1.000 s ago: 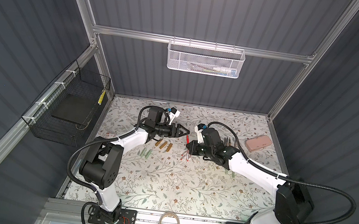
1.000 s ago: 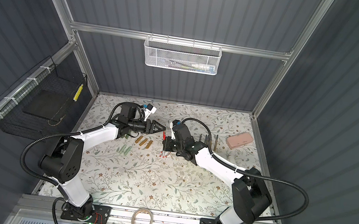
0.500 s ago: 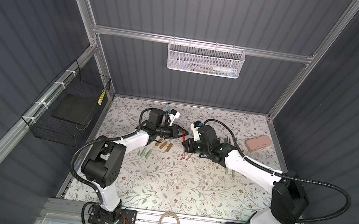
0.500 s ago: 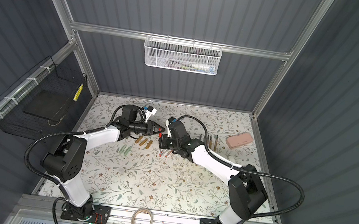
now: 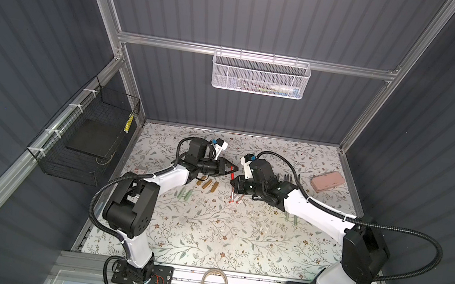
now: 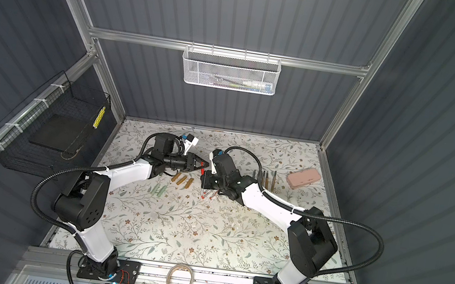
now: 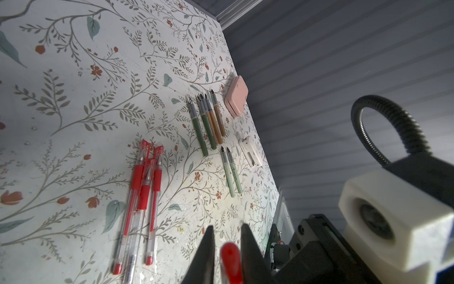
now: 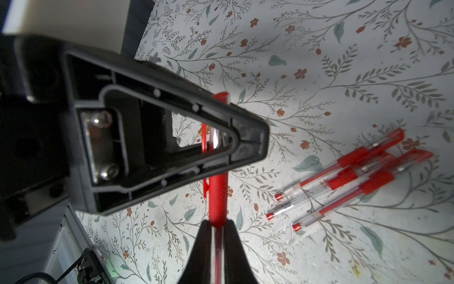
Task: Remove pen caps from pens
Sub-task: Open the pen cap on the pen.
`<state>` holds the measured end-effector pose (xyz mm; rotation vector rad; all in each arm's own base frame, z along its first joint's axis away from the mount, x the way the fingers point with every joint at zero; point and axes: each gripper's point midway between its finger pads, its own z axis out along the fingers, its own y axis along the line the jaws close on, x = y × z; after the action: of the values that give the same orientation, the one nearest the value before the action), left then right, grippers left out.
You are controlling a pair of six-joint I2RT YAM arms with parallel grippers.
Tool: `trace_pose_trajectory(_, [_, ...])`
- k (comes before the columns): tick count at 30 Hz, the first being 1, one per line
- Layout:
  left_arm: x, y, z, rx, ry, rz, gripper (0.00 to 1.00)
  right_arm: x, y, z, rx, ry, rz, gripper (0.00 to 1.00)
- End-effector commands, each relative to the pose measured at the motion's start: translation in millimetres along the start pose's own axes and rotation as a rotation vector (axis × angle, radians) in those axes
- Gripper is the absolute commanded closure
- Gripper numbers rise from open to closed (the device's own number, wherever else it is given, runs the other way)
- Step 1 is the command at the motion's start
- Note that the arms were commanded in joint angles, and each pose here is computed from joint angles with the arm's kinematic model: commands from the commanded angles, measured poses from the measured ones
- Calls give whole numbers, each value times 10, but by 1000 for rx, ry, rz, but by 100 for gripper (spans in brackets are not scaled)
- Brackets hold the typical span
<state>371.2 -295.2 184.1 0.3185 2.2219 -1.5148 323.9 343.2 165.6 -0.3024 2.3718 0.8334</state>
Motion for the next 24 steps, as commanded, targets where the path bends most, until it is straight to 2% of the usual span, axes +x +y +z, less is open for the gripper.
trace_pose_trajectory(1, [-16, -38, 2, -10, 1, 19, 88, -1, 45, 7, -9, 3, -12, 100])
trace_pose_trajectory(9, [-25, -28, -14, -25, -5, 14, 100, 77, 28, 18, -14, 16, -14, 100])
trace_pose_trajectory(15, [-26, -41, -15, -20, -10, 7, 100, 113, 60, 80, -23, 32, -12, 73])
trace_pose_trajectory(18, [-27, -54, -21, -17, -10, 6, 100, 94, 96, 97, -30, 22, -24, 73])
trace_pose_trajectory(24, [-30, -65, -24, -16, -9, 6, 100, 139, 58, 163, -16, 44, -28, 88])
